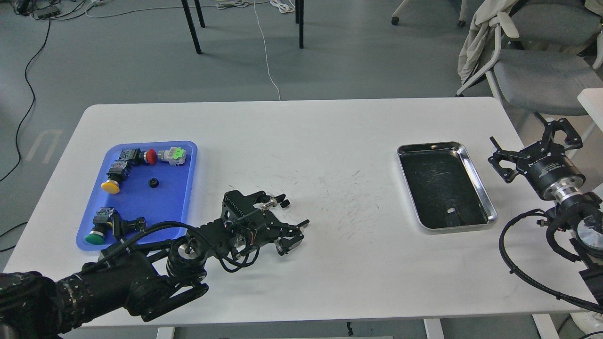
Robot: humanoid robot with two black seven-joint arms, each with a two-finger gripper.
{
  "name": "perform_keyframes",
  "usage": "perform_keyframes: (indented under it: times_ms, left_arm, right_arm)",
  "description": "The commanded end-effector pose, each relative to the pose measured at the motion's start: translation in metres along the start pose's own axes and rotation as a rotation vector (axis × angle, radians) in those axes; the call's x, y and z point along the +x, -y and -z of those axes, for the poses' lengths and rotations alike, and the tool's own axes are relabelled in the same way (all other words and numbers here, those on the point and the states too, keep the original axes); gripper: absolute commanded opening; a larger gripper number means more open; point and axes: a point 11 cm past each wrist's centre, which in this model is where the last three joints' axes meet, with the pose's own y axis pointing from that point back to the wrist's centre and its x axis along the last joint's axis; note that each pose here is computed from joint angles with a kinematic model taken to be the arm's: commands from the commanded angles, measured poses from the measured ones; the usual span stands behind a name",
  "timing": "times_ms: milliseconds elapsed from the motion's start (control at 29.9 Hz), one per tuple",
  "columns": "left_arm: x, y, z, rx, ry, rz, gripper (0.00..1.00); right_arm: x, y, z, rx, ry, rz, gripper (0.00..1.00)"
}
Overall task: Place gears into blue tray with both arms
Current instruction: 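Swing the left gripper from the blue tray toward the black gear, then close the left gripper on the black gear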
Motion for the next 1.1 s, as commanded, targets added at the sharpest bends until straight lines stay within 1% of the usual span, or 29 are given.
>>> perform_keyframes:
  times_ms: [0,100,134,267,334,401,501,702,769,836,902,1069]
  left_arm:
    - [-0.002,-0.001,0.007,0.016,-0.001,0.006,0.78]
    - [-0.004,-0.002,0.01,0.021,-0.003,0.01,0.71]
    - [-0.004,-0.003,0.01,0.022,-0.002,0.01,0.67]
    - [-0.005,-0.004,0.012,0.026,0.001,0.013,0.55]
    - [-0.004,-0.003,0.011,0.024,0.002,0.01,0.51]
    - [-0.004,-0.003,0.011,0.024,0.002,0.007,0.41]
    - [-0.003,-0.003,0.011,0.027,0.001,0.006,0.35]
    - [0.003,-0.003,0.014,0.037,-0.003,-0.024,0.34]
    - [0.009,-0.002,0.017,0.039,-0.007,-0.039,0.27]
    - [0.011,-0.006,0.027,0.063,-0.043,-0.046,0.17]
    - [0.021,-0.014,0.046,0.099,-0.065,-0.062,0.08]
    - [0.064,-0.038,0.087,0.172,-0.179,-0.159,0.05]
  right_arm:
    - [0.001,-0.001,-0.003,-0.004,0.003,-0.002,0.96]
    - [0.002,-0.001,-0.004,-0.007,0.003,-0.003,0.96]
    - [0.002,-0.002,-0.005,-0.011,0.003,-0.004,0.96]
    - [0.001,-0.001,-0.011,-0.027,-0.002,-0.003,0.96]
    - [0.002,-0.001,-0.011,-0.028,-0.003,-0.003,0.96]
    - [0.002,-0.002,-0.012,-0.03,-0.001,-0.004,0.96]
    - [0.002,-0.002,-0.013,-0.032,-0.001,-0.004,0.96]
    - [0.0,-0.001,-0.013,-0.032,0.0,0.002,0.96]
    - [-0.001,-0.001,-0.014,-0.034,0.0,0.004,0.96]
    - [-0.002,0.0,-0.014,-0.033,0.0,0.007,0.96]
    - [-0.003,0.001,-0.014,-0.033,0.0,0.011,0.96]
    - [-0.005,0.002,-0.009,-0.028,-0.007,0.016,0.96]
